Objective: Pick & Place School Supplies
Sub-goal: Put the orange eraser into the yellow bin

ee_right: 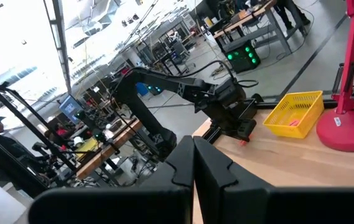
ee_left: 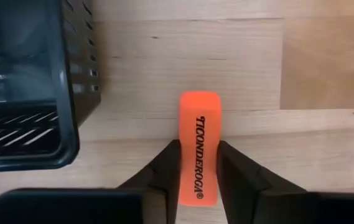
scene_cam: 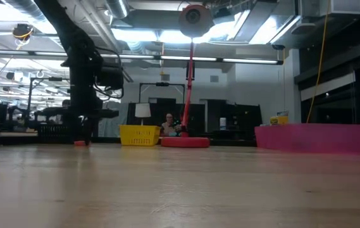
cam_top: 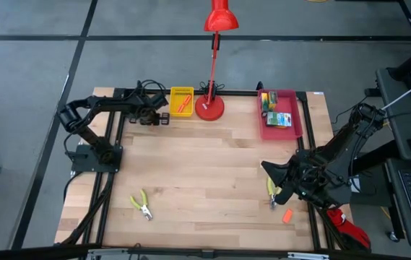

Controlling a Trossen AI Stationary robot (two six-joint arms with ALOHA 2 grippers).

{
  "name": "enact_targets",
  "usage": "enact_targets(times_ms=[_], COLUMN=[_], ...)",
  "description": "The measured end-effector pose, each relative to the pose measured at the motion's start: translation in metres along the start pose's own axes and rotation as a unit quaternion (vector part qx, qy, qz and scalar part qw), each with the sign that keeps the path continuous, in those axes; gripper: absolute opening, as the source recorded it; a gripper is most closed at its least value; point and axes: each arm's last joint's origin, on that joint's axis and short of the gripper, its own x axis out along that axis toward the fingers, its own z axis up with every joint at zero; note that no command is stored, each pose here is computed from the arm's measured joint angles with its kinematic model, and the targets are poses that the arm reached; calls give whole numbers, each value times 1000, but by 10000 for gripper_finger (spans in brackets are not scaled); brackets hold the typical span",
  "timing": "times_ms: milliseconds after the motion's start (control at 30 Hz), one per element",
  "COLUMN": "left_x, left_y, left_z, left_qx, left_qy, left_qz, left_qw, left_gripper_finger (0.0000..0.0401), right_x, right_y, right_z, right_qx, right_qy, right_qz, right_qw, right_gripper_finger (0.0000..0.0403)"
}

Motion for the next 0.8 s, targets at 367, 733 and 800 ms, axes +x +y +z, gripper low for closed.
enact_targets(times_ms=[367, 733, 800], left_x=[-20, -73, -73], left_y=[-11, -26, -27], left_z=[-13, -19, -13], left_qx=[7, -59, -68], left_qy=[1, -96, -110], left_qz=[-59, -212, -225], left_qw=[998, 971, 966], left_gripper_finger=[81, 75, 73], right_x=[0, 1, 1], right_y=[0, 0, 0], right_z=[0, 0, 0], right_qx=[-3, -3, -3], right_qy=[0, -1, -2], right_qz=[0, -2, -2], right_qw=[1000, 1000, 1000], right_gripper_finger=[6, 6, 6])
